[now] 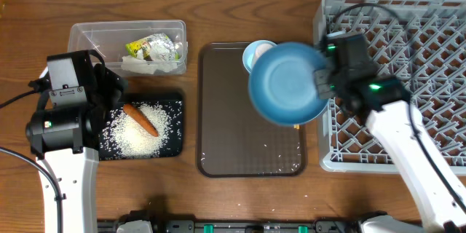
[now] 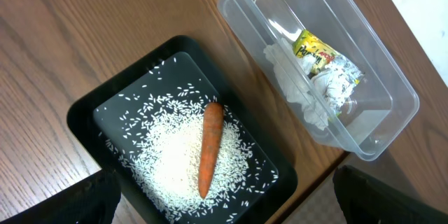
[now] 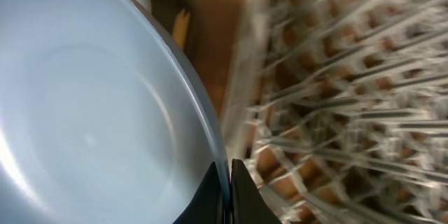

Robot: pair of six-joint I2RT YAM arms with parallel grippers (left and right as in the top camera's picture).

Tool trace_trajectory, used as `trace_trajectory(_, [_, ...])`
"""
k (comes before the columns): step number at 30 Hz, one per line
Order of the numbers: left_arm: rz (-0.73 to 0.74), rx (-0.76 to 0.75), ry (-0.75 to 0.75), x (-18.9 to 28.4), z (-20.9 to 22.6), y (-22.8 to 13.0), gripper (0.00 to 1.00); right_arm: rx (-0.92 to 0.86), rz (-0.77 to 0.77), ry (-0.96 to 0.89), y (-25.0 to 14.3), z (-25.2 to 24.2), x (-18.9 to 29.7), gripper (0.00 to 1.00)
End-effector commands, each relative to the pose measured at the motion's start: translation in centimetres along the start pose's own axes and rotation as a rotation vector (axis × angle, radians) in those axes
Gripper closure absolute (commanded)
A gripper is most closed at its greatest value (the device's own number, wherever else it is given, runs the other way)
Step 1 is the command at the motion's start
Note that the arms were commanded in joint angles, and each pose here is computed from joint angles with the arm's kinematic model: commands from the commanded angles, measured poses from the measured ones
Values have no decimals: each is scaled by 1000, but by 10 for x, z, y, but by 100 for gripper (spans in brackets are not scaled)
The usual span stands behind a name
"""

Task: Sort waste into correct bins and load items into the dishwasher rack
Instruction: 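Grasp the blue plate rim and lift it right toward the rack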

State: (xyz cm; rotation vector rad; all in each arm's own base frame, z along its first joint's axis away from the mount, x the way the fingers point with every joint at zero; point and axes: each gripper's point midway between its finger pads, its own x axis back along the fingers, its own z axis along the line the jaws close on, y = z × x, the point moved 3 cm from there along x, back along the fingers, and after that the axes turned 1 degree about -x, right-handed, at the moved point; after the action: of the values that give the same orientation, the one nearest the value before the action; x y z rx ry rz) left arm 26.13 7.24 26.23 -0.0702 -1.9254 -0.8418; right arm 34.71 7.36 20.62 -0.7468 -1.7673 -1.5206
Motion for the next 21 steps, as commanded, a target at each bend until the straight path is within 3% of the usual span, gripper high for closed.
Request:
trace_trajectory(1, [0, 5, 8, -1, 2, 1, 1, -74, -98, -45, 15, -29, 21, 99])
trace_trajectory(8, [0, 5, 8, -1, 2, 1, 1, -260, -229, -193, 31, -94, 44, 99])
trace_trajectory(21, [0, 5, 8, -1, 2, 1, 1, -413, -271, -771, 22, -179, 69, 99])
